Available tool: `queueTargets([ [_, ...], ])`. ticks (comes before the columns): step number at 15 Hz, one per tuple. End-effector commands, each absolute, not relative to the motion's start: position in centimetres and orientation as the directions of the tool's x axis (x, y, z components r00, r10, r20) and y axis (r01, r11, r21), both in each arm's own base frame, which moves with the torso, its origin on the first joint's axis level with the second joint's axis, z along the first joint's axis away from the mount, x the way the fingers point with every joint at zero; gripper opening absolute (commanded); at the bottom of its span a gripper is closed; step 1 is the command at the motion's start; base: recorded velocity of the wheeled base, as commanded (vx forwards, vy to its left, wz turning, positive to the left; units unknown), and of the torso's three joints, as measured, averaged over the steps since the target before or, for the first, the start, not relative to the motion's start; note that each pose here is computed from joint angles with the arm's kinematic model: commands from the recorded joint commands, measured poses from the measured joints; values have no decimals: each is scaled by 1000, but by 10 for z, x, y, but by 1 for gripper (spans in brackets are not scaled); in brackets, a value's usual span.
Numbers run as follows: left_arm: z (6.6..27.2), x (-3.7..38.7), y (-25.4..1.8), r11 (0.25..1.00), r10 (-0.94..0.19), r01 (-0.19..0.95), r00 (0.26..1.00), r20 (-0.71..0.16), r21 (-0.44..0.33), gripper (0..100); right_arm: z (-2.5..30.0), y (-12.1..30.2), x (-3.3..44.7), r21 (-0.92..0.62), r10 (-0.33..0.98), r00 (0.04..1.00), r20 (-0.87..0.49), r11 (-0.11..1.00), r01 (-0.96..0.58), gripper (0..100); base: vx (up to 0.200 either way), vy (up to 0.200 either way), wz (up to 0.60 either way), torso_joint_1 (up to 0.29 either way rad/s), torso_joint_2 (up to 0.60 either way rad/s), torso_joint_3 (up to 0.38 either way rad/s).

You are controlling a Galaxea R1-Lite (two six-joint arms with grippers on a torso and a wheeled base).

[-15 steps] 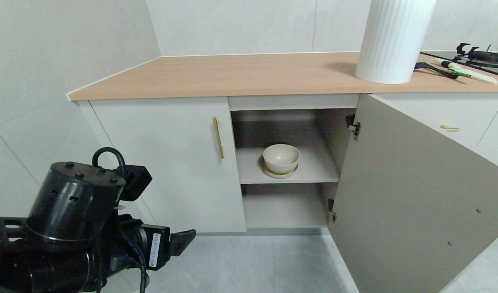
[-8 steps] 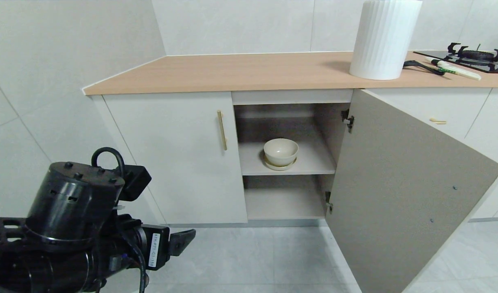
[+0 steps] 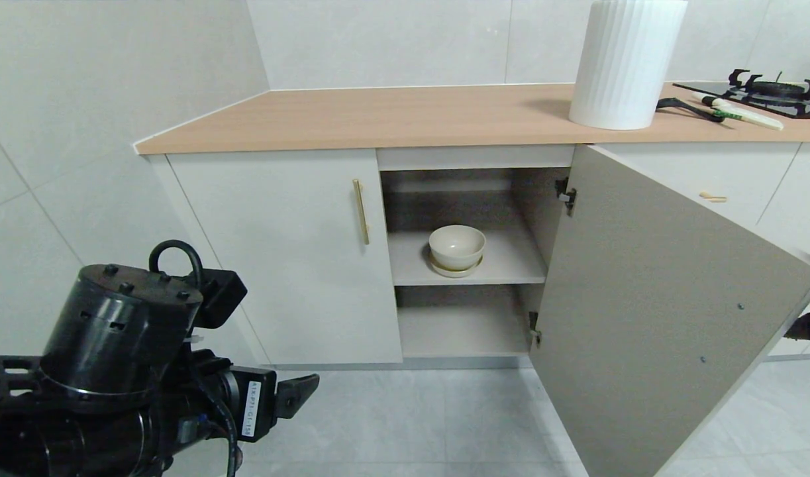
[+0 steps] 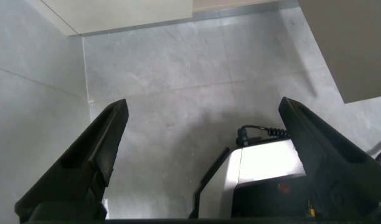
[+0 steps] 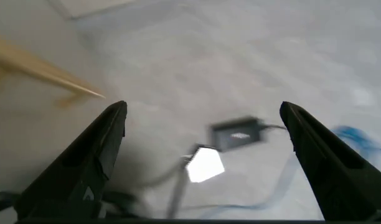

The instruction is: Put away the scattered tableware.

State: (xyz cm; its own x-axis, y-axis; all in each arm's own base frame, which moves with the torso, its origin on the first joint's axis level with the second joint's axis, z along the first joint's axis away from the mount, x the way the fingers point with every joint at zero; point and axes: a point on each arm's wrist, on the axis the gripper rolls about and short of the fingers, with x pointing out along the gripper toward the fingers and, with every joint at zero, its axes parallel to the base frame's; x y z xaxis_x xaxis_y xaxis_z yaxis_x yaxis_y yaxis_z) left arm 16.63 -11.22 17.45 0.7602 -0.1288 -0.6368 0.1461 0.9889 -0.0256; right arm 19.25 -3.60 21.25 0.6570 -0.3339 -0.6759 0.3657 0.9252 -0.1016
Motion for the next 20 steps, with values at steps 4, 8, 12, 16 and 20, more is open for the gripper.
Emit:
queueTargets([
  [4,175,166,-112,989,-129,146,760,-637,-26,100,203,-35,205,-2,-199,672,-713,959,282,100,0,0,0,0,0,0],
  [8,175,166,-112,989,-129,146,761,-636,-26,100,202,-20,207,78,-102,689,-717,971,225,100,0,0,0,0,0,0],
  [12,176,166,-112,989,-131,146,764,-632,-29,100,198,3,206,118,-23,696,-717,981,154,100,0,0,0,0,0,0],
  [16,176,166,-112,989,-130,146,763,-633,-28,100,188,30,203,151,71,704,-707,987,52,100,0,0,0,0,0,0],
  [20,175,166,-112,989,-130,146,762,-634,-27,100,185,64,200,172,184,684,-706,981,-86,100,0,0,0,0,0,0],
])
